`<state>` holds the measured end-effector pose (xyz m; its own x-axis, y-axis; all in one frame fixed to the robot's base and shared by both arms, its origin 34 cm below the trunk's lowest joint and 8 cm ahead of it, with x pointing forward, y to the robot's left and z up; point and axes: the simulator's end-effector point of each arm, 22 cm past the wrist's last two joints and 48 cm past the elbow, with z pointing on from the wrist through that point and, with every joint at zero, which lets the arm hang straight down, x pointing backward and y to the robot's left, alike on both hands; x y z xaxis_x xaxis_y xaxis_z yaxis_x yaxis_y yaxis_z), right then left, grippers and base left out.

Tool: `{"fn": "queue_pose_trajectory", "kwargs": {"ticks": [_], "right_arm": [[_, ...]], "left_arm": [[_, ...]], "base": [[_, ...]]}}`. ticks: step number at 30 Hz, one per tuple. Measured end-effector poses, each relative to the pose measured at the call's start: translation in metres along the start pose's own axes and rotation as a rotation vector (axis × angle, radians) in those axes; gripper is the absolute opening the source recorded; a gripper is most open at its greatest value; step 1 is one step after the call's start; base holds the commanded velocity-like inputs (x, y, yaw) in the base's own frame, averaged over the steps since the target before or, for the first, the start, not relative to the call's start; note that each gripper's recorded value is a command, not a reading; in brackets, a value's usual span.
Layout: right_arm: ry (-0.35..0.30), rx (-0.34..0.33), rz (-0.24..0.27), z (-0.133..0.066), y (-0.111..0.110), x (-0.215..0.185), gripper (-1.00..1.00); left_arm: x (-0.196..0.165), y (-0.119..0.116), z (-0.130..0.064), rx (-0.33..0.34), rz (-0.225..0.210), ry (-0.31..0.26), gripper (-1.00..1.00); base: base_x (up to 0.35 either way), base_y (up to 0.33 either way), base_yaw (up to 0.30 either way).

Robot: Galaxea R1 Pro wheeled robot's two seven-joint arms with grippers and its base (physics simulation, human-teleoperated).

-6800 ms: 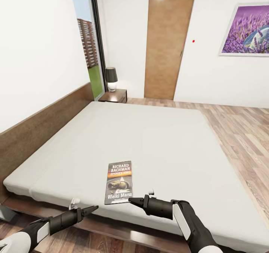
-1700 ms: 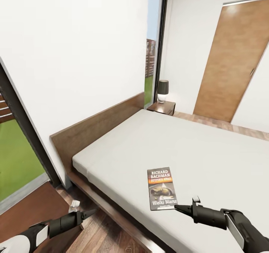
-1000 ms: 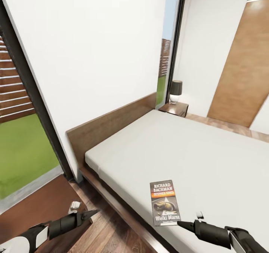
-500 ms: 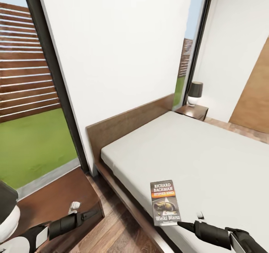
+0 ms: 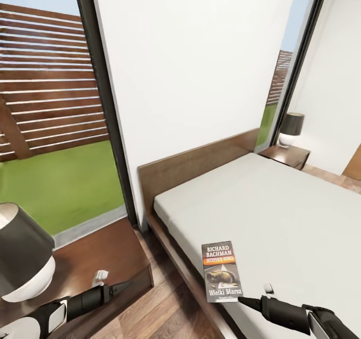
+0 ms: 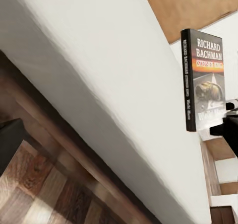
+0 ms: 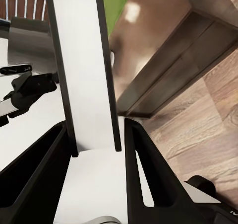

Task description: In the bedroom, move the book from the bed onto either nightstand, and place the two sandals side by side next to the bed.

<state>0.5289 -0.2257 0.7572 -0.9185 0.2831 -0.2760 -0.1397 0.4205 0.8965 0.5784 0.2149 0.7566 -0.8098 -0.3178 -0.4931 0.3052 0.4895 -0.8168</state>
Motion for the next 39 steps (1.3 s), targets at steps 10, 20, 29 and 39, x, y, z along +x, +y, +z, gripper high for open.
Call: {"fn": "queue_pose_trajectory", "kwargs": {"ticks": [10,20,29,39], "right_arm": [[0.0,0.0,0.0,0.0003,0.0001,0.0001,-1.0],[0.0,0.0,0.0,0.0003,0.0,0.0001,-1.0],[-0.002,0.0,0.001,0.0,0.0001,-0.0005,-1.0],[-0.002,0.001,0.002,-0.0001,-0.0003,-0.0003,-1.0]], "left_arm": [[0.0005,-0.0001,0.0011,-0.001,-0.001,0.0,1.0],[0.0008,-0.0007,0.002,0.001,-0.001,0.0,1.0],[0.0019,-0.0018,0.005,0.002,-0.003,0.001,1.0],[0.0014,-0.0013,0.0044,0.0,-0.002,-0.001,1.0]], "base": [[0.003,-0.006,0.294],[0.0,-0.005,0.294],[0.043,-0.129,0.294],[0.003,-0.006,0.294]]}}
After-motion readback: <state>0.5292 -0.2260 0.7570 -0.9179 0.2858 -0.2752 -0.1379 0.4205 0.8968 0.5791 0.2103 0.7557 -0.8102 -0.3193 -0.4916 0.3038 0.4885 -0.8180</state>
